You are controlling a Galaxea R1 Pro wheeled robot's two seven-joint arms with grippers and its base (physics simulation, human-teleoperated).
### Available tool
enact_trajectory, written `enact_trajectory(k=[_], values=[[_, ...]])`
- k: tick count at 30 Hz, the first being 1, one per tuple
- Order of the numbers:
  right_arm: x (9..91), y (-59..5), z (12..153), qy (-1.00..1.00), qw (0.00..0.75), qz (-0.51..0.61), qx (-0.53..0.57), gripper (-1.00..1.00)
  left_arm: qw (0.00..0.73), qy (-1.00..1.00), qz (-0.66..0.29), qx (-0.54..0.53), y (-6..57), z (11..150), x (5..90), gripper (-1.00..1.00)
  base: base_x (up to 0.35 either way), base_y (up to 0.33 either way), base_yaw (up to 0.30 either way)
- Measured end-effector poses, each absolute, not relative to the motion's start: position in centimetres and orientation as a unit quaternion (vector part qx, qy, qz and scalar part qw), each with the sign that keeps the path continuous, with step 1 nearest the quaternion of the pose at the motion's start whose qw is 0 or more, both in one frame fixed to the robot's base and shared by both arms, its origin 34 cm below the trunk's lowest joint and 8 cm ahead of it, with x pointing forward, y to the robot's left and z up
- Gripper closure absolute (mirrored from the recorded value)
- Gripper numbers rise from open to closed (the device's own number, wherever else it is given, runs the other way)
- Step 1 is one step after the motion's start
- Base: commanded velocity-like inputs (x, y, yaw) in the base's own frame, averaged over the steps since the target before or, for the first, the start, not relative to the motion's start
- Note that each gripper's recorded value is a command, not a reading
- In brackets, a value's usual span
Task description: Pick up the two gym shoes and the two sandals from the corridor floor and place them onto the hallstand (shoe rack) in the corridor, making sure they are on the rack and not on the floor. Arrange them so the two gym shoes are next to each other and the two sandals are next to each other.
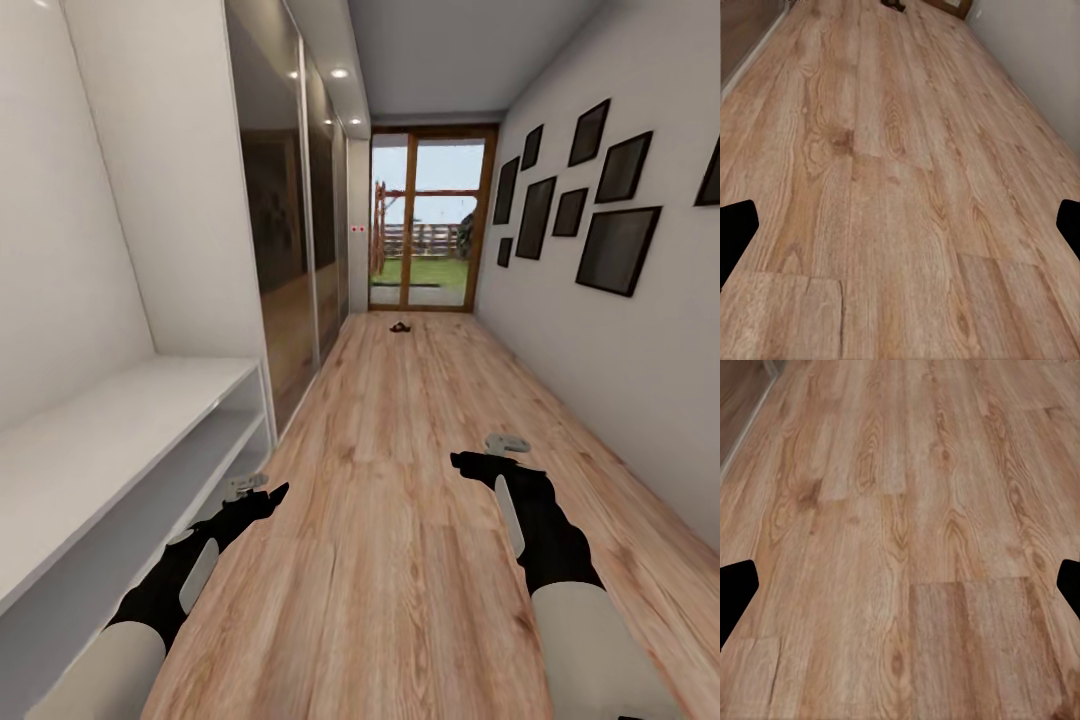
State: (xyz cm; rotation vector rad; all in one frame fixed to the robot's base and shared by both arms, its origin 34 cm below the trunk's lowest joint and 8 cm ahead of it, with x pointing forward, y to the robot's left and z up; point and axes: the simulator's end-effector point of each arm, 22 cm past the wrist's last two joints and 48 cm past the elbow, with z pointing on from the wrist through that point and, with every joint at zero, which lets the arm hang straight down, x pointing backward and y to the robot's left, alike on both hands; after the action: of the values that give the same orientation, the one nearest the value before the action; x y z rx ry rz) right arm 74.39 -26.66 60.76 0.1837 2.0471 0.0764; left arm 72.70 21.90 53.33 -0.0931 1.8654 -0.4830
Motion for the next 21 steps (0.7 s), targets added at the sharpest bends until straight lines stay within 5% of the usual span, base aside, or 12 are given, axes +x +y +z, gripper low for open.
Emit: enact_trajectory(k=[21], values=[[74.39,-26.59,60.76,0.852,0.516,0.032,0.076,-1.00,0.570,0.795,-0.206,-0.040,21.90,53.33,72.70,-1.00,0.349,0.000,0.000]])
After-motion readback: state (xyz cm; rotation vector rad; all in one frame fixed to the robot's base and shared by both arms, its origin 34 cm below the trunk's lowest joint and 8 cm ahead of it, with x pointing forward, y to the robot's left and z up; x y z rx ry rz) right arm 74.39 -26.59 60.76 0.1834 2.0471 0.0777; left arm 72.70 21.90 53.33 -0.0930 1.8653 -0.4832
